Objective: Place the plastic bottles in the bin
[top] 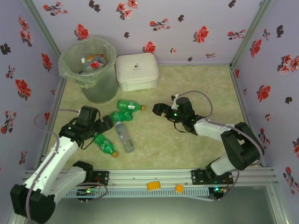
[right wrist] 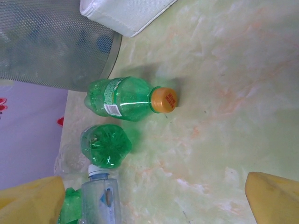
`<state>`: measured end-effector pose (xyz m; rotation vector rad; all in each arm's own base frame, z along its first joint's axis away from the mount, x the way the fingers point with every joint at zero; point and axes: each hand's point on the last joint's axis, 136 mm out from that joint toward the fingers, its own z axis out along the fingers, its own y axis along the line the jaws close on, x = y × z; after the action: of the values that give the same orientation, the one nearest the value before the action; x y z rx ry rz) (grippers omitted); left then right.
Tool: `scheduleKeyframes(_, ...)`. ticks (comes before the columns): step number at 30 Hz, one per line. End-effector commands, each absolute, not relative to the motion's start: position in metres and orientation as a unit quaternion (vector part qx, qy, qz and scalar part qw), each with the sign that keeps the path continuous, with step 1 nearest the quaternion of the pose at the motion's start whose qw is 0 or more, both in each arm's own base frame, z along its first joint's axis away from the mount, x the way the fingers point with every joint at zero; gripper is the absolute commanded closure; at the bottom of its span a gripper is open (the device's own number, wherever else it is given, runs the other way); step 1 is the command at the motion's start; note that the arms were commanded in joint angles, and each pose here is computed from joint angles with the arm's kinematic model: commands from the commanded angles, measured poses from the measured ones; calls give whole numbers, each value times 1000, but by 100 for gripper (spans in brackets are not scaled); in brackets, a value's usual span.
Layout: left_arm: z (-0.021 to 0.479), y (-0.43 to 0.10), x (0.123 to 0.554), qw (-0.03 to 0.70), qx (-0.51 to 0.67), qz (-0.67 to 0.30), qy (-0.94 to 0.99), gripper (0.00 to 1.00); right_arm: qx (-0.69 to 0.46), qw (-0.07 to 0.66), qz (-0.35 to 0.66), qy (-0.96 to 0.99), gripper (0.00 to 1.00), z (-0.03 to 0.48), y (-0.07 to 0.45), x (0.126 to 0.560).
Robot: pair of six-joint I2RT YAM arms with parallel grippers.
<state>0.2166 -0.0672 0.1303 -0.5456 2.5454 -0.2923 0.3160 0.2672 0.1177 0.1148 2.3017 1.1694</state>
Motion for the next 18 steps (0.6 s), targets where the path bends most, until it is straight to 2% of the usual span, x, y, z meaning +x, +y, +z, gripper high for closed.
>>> scheduleKeyframes(1,110,-45,192,235,-270,-66,931,0,39,286,446,847,0,130,274,322)
scheduleKeyframes(6,88,-42,179,215,-304,-67,926,0,38,287,442,849,0,131,274,324)
scheduleKeyframes(18,37,-64,186,189,-322,-96,923,2,41,285,437,852,0,130,273,323)
